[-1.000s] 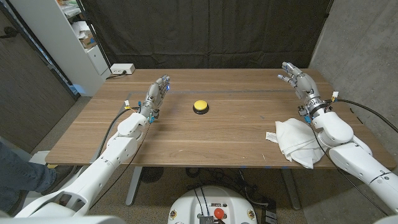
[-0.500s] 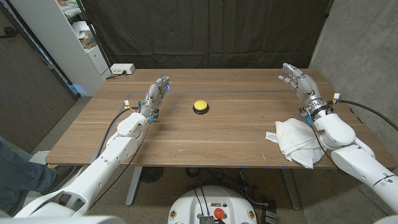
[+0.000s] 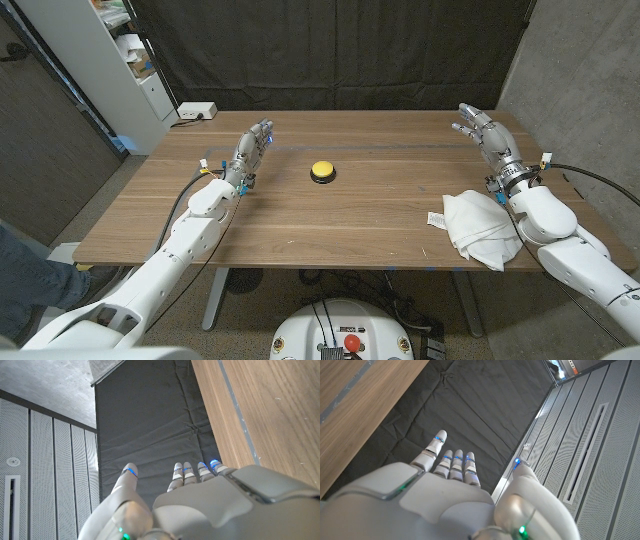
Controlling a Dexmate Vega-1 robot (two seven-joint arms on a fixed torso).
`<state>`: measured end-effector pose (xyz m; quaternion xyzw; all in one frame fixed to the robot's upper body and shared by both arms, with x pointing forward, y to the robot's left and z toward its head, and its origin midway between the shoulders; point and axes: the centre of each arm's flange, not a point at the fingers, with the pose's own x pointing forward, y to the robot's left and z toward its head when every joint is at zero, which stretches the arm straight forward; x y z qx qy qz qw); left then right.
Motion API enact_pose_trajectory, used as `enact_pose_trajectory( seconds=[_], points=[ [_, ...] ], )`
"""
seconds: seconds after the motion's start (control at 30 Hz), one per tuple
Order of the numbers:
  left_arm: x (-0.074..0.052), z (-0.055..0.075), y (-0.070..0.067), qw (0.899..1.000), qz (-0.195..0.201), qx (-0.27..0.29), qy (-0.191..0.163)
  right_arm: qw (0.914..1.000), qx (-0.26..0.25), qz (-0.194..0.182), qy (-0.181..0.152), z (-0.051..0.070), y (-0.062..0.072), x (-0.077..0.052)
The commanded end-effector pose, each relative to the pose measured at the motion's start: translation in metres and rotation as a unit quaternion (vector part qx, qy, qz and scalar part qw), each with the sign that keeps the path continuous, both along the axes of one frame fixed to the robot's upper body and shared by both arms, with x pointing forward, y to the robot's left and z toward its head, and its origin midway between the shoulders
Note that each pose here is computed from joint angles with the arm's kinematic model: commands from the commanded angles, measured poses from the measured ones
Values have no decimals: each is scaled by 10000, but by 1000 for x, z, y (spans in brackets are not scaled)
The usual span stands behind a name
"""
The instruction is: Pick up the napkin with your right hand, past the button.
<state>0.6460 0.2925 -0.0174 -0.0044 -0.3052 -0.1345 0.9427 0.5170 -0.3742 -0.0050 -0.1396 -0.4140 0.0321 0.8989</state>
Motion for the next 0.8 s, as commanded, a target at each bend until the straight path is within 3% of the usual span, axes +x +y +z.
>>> enact_pose_trajectory(
  seconds=[0.03,0.8],
  points=[
    [5,5,-2,10000,-58,42,-20,9999,40,-99,-12,-8,-9,-6],
    [6,5,-3,9999,-143,-8,-53,9995,-116,-275,-121,-15,-19,-23]
  ],
)
